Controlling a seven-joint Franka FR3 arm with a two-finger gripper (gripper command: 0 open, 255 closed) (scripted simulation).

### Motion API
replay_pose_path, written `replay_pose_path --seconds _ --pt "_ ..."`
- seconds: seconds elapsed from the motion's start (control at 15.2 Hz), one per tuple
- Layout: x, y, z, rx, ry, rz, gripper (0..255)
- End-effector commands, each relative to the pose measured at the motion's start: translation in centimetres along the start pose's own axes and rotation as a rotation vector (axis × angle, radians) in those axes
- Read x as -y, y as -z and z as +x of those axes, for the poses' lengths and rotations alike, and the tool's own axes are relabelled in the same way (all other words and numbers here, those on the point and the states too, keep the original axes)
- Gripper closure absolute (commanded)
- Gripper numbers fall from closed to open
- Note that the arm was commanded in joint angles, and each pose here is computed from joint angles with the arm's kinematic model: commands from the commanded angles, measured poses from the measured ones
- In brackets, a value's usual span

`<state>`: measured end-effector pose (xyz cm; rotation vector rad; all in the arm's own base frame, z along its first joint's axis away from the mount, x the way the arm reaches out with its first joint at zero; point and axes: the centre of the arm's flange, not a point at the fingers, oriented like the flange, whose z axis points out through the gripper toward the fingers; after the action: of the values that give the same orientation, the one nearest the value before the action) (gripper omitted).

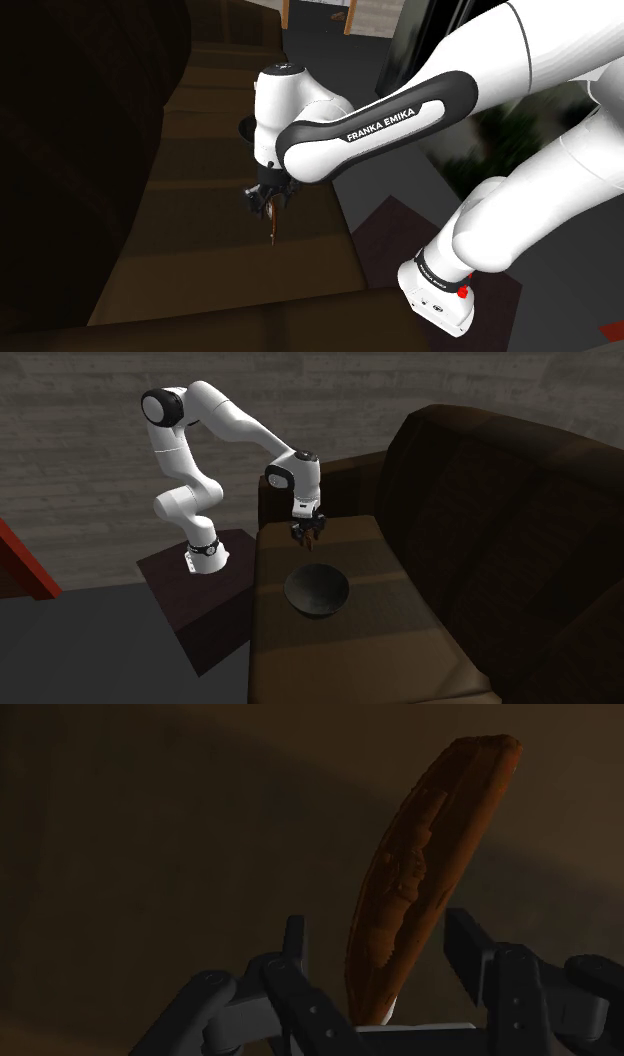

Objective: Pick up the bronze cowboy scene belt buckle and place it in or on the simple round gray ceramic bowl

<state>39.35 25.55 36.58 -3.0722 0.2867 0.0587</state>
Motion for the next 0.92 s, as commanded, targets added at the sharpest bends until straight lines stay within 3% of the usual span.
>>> replay_pose_path --seconds 0.0,0.53,0.86 --pt "0.0 0.0 0.0 0.0 0.0 0.0 255" --pt "0.0 0.0 0.0 0.0 0.0 0.0 255" --pt "0.1 2.6 -0.1 0.0 0.0 0.0 255"
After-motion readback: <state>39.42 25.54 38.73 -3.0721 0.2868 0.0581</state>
